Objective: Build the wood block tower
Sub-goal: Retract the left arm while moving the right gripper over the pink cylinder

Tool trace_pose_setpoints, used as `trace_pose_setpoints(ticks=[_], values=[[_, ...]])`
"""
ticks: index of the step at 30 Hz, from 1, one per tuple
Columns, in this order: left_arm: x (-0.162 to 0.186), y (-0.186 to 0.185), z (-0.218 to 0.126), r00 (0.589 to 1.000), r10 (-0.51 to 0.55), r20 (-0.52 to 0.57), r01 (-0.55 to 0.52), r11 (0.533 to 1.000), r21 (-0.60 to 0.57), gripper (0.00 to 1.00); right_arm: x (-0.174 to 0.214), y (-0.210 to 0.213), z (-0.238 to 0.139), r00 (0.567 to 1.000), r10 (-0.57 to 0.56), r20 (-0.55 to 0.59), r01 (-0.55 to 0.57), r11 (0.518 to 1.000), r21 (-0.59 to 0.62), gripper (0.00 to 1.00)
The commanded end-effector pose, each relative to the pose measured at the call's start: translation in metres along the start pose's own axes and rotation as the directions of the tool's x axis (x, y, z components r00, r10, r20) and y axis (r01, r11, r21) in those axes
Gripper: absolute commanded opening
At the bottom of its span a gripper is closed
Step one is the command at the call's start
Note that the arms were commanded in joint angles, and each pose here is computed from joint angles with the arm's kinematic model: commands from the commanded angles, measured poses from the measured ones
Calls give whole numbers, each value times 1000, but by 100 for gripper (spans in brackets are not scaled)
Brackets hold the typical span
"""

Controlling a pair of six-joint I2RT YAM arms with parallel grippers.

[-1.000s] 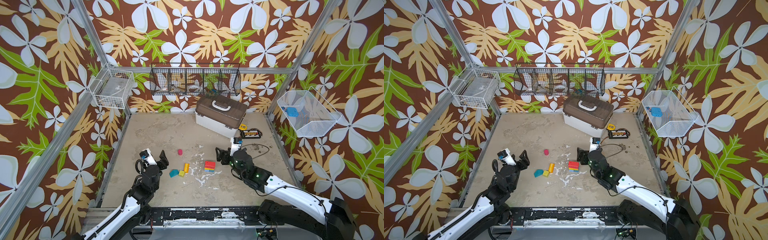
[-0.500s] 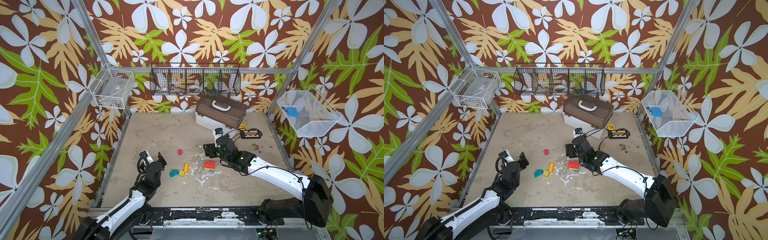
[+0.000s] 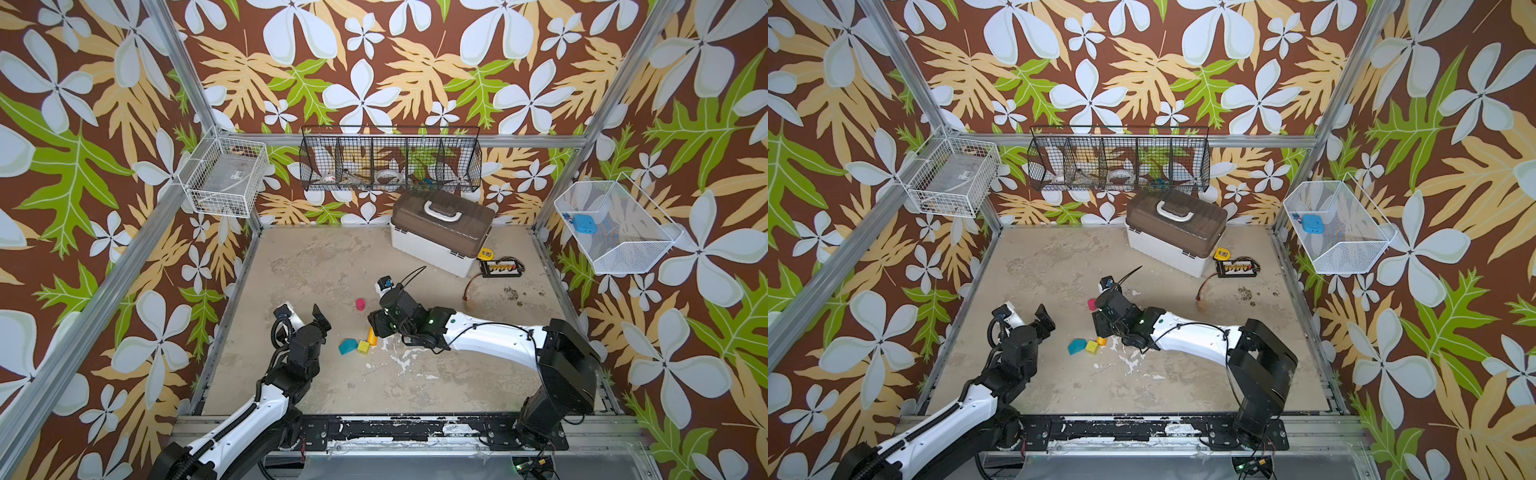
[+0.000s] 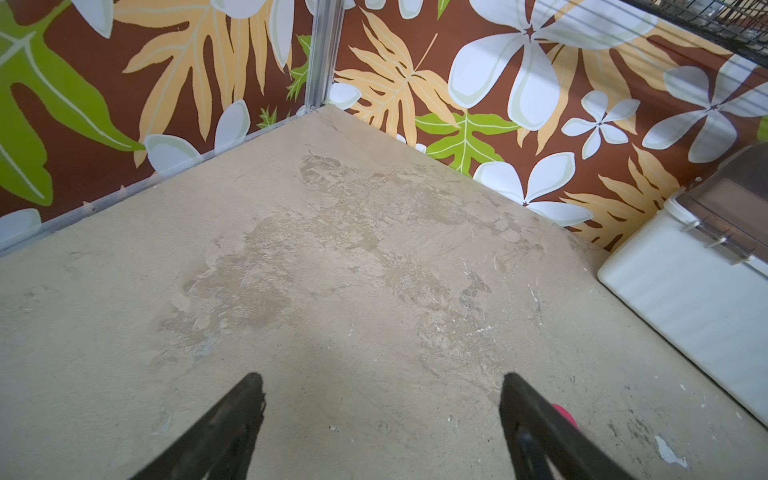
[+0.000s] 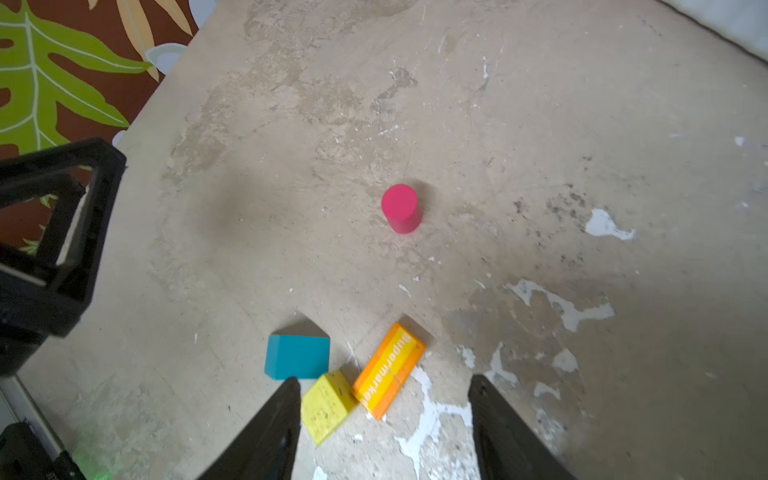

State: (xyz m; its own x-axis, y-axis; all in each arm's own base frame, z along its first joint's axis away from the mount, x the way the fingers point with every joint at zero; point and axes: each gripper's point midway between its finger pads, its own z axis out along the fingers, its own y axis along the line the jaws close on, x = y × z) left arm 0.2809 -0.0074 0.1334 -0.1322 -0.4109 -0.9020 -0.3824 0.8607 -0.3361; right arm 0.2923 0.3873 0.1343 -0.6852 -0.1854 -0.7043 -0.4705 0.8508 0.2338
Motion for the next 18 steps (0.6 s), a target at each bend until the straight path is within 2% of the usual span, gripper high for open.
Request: trace_pose_setpoints(ticks=[1, 10, 18], values=[[-2, 1, 1, 1000, -5, 10, 5, 1000, -8, 90, 2, 5, 18, 999, -4, -32, 4, 1000, 11, 64], [-2, 1, 1, 1000, -5, 8, 5, 1000, -11, 90, -6, 12, 80, 989, -103, -109, 114, 989, 97, 66], [-1, 1, 0, 1000, -13, 8, 13, 1000, -1, 90, -16, 11, 107, 985, -110, -132, 123, 988, 97, 65]])
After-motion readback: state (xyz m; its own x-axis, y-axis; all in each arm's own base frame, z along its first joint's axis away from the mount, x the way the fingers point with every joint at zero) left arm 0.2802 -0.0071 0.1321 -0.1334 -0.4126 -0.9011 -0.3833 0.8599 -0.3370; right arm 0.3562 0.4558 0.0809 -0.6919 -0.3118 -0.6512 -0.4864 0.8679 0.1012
